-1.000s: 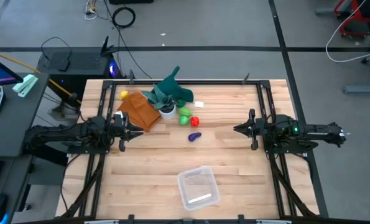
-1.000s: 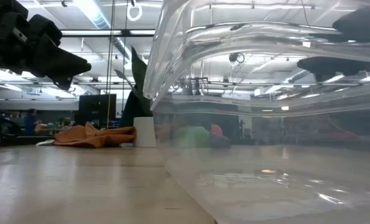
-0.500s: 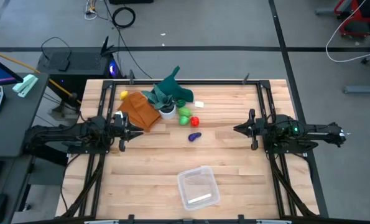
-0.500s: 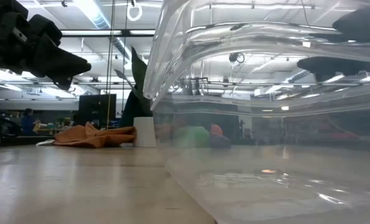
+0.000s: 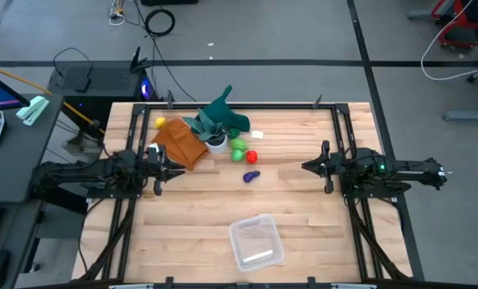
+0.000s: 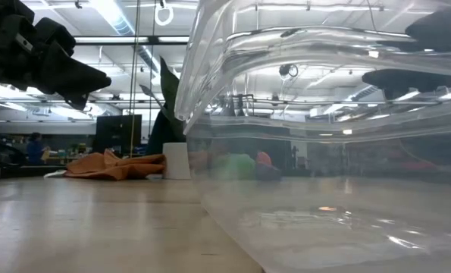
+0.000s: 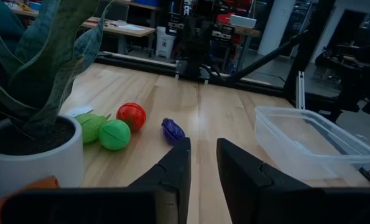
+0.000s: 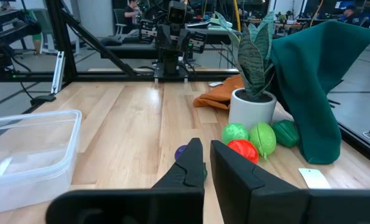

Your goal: Pick and placing Produce into tupperware

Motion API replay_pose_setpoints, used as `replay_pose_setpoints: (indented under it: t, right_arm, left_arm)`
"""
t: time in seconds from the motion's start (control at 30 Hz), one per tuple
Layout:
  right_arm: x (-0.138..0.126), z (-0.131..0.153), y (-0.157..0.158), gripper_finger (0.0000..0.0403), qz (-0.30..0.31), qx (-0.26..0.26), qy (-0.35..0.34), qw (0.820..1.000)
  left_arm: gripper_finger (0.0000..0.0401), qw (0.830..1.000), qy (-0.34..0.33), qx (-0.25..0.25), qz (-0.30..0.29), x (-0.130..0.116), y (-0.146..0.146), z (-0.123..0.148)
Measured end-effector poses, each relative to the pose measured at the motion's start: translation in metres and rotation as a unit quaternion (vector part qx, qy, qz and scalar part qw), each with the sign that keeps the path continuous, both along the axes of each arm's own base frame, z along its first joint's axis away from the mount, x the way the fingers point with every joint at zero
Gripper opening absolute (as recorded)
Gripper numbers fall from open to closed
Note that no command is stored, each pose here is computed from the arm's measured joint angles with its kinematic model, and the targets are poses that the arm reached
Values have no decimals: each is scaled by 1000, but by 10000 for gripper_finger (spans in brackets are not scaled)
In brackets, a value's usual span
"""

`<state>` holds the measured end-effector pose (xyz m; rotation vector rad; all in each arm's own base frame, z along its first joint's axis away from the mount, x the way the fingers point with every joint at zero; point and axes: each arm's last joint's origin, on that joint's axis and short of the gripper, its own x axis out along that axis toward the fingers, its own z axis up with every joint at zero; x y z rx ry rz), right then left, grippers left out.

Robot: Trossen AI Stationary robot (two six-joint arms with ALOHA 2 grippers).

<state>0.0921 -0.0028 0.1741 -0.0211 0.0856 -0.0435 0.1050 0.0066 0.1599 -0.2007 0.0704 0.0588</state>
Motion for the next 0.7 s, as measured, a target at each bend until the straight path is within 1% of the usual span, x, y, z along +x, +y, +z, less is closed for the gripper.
replay_pose_setpoints:
  t: [0.2,0.47,0.7]
  right_arm:
    - [0,0,0,0,0,0,0,1000]
    - [0,0,0,0,0,0,0,1000]
    - [0,0,0,0,0,0,0,1000]
  left_arm:
    - [91,1000,0,0,0,0,0,0]
    - [81,1000,0,0,0,0,0,0]
    - [86,1000,0,0,0,0,0,0]
